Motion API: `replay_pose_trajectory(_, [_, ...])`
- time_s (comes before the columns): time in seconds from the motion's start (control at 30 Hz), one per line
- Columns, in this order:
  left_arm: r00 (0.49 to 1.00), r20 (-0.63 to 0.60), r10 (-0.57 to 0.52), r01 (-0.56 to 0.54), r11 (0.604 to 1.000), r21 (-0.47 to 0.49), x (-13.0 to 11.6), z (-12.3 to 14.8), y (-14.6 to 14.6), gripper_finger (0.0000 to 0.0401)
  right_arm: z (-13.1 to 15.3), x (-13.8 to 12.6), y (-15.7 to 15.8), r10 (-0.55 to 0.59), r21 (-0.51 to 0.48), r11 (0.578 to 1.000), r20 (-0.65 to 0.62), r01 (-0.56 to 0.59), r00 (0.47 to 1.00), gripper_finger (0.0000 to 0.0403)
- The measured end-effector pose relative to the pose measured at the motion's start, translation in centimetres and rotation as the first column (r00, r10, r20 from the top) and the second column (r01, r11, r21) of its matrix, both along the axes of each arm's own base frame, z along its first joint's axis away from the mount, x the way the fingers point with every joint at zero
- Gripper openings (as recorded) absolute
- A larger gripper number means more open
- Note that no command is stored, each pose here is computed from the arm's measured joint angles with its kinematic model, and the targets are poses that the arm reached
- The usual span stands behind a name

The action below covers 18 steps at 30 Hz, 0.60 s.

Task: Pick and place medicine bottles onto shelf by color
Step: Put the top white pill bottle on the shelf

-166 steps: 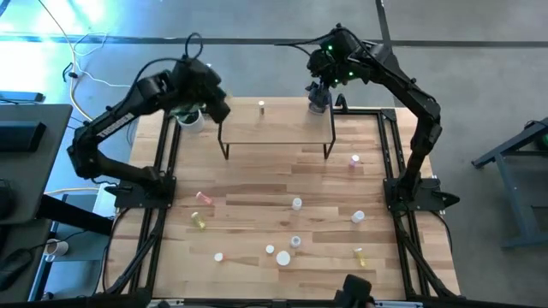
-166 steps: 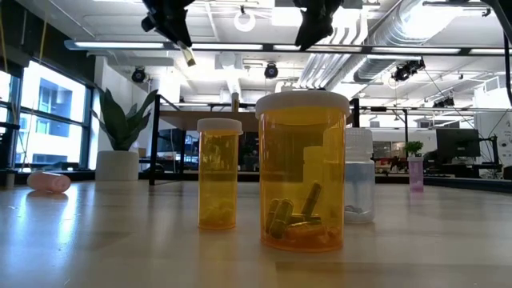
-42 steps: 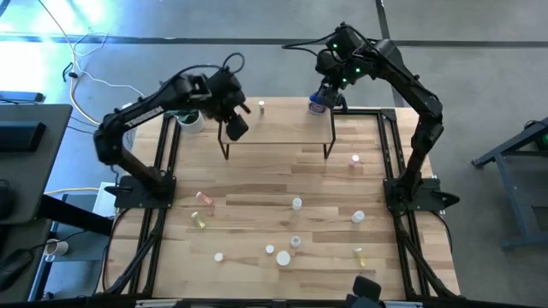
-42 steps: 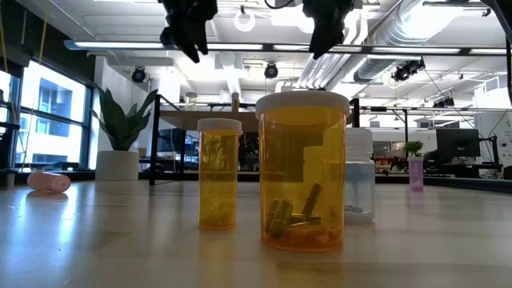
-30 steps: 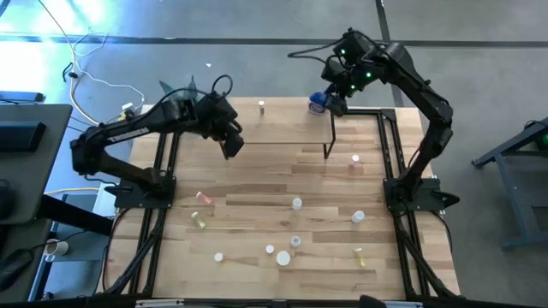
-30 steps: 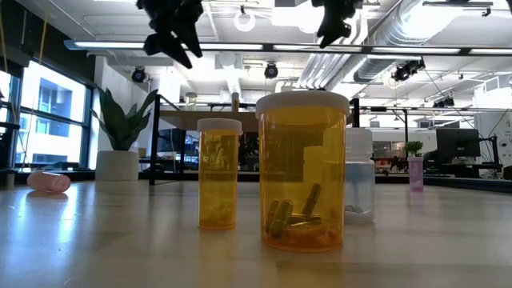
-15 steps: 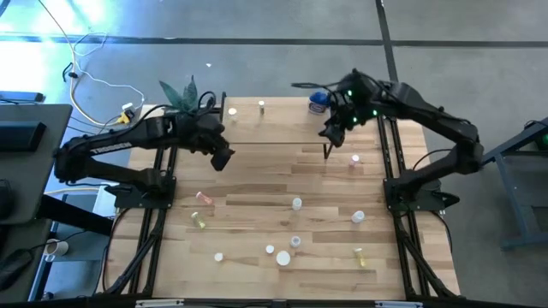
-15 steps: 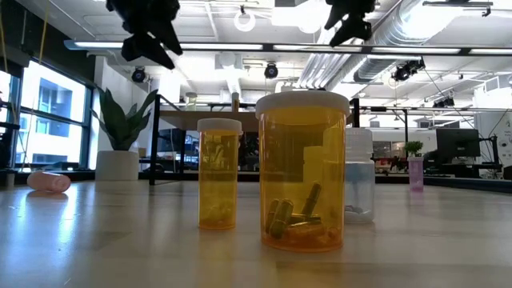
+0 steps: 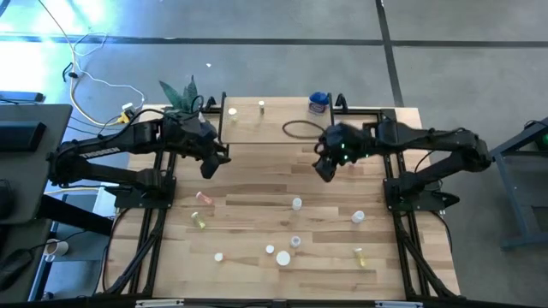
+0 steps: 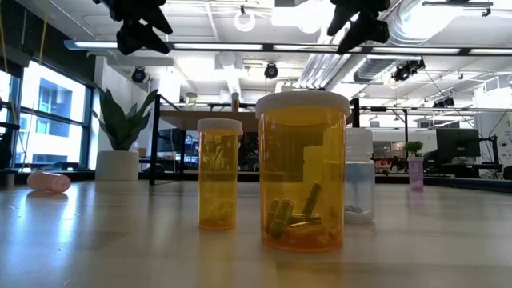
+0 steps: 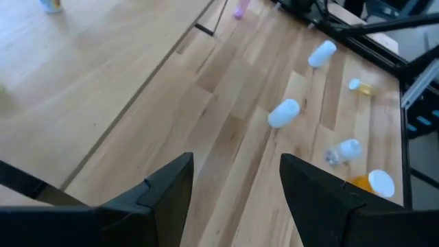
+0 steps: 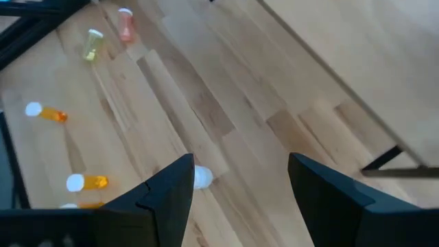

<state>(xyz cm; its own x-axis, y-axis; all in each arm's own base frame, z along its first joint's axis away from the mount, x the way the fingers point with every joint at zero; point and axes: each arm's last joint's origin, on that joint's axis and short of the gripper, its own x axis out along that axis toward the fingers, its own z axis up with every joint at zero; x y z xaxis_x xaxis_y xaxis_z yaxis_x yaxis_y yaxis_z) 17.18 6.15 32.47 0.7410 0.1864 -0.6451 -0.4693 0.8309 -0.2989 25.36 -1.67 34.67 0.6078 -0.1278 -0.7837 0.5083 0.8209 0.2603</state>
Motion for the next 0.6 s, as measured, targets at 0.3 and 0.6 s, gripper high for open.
replay_pose_trajectory(0.3, [0.999, -0.012, -0.043, 0.044, 0.998, 0.047, 0.0, 0.0, 0.0, 0.0209, -2.0, 0.6, 3.5, -0.060, 0.044, 0.997, 0.040, 0.058, 0.997, 0.0226])
replay_pose_trajectory(0.6, [0.997, -0.022, -0.069, 0.070, 0.995, 0.076, 0.0, 0.0, 0.0, 0.0209, -3.7, 1.0, 4.2, -0.149, 0.139, 0.979, 0.012, 0.146, 0.989, 0.0226])
